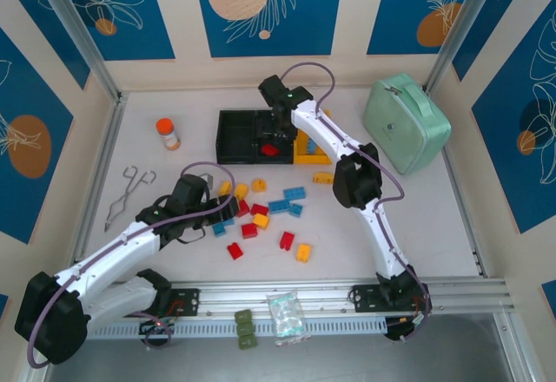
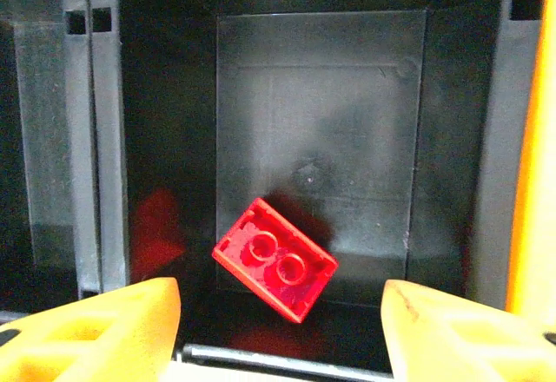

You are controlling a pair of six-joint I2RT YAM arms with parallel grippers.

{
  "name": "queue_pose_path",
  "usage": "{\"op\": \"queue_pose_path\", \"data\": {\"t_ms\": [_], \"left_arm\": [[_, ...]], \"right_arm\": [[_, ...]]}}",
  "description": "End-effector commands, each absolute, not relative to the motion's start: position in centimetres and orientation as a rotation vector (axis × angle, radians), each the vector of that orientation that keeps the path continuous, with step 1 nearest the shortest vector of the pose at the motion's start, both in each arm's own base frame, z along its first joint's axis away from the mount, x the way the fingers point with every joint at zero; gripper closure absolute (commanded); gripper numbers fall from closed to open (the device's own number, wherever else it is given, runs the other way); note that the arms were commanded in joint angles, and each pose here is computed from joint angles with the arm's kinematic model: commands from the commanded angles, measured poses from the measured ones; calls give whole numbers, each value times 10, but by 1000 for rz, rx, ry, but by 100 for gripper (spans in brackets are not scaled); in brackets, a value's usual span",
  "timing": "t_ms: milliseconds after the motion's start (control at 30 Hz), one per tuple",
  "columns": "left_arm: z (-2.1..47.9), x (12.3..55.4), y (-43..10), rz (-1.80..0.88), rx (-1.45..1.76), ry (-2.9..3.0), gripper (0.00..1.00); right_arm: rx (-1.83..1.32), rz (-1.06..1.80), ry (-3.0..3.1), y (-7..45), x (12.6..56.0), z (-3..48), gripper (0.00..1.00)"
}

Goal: Sort the legos into containers by color

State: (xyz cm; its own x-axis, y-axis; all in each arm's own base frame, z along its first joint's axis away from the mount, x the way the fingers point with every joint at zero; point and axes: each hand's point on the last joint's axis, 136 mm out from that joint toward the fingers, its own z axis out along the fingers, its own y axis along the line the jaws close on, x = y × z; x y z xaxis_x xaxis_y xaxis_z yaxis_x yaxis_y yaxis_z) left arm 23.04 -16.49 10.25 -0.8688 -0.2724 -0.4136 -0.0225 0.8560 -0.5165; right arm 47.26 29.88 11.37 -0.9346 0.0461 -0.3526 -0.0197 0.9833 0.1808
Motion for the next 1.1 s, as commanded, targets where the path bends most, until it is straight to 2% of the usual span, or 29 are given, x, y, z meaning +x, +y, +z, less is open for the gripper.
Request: {"op": "queue_pose_path", "data": {"t_ms": [0, 300, 633, 867, 1067], "left_arm": [[101, 230, -155, -639, -238, 2566, 23], [85, 220, -139, -469, -214, 2679, 26], [69, 215, -139, -454, -217, 2723, 27], [66, 220, -142, -444, -216, 2722, 27], [79, 245, -144, -359, -141, 2686, 26]], "right_arm": [[-31, 315, 2671, 301, 458, 164, 38], [-134, 444, 2593, 284, 376, 189, 38], [-56, 469, 2620, 229, 291, 163, 38], [13, 467, 2640, 213, 264, 141, 38], [16, 465, 2672, 217, 252, 126, 38]]}}
